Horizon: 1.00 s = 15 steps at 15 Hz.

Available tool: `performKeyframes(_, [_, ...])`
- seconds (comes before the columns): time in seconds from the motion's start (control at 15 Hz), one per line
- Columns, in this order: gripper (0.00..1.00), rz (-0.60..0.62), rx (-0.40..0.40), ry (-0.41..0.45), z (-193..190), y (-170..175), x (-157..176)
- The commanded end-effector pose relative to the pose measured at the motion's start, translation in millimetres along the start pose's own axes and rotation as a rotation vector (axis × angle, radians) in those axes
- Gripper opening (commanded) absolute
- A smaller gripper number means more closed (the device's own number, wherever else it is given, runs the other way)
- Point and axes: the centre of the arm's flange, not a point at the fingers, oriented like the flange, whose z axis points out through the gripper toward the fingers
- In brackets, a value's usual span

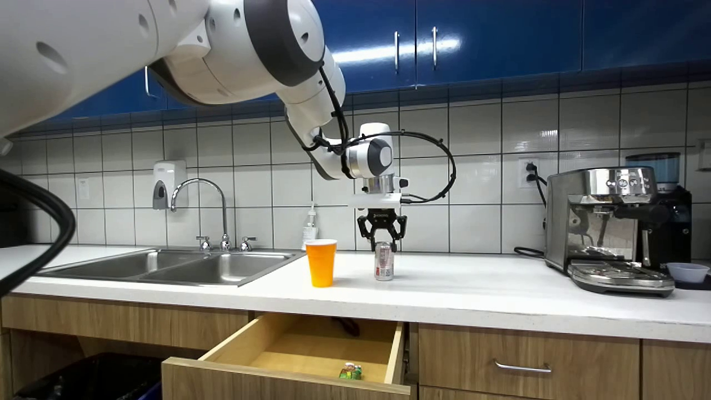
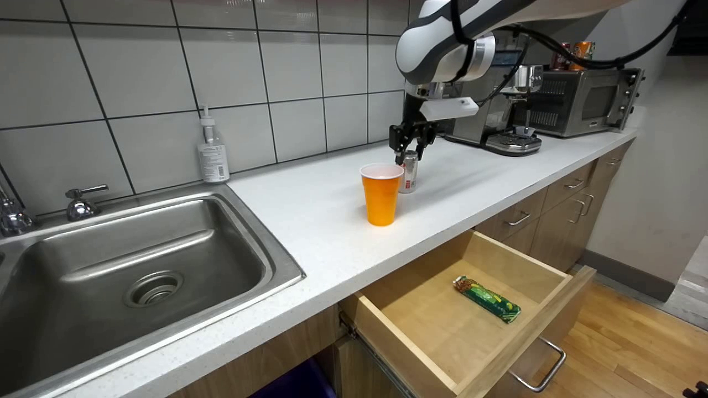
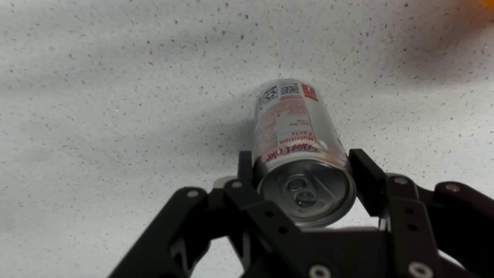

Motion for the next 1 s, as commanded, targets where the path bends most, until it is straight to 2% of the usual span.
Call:
performKeyframes(0.0, [0.38, -0.031, -0.007, 0.01, -14.5, -5.3, 4.2])
performKeyframes(0.93, [0.38, -0.052, -0.043, 0.025, -46.8, -32.1, -35.6])
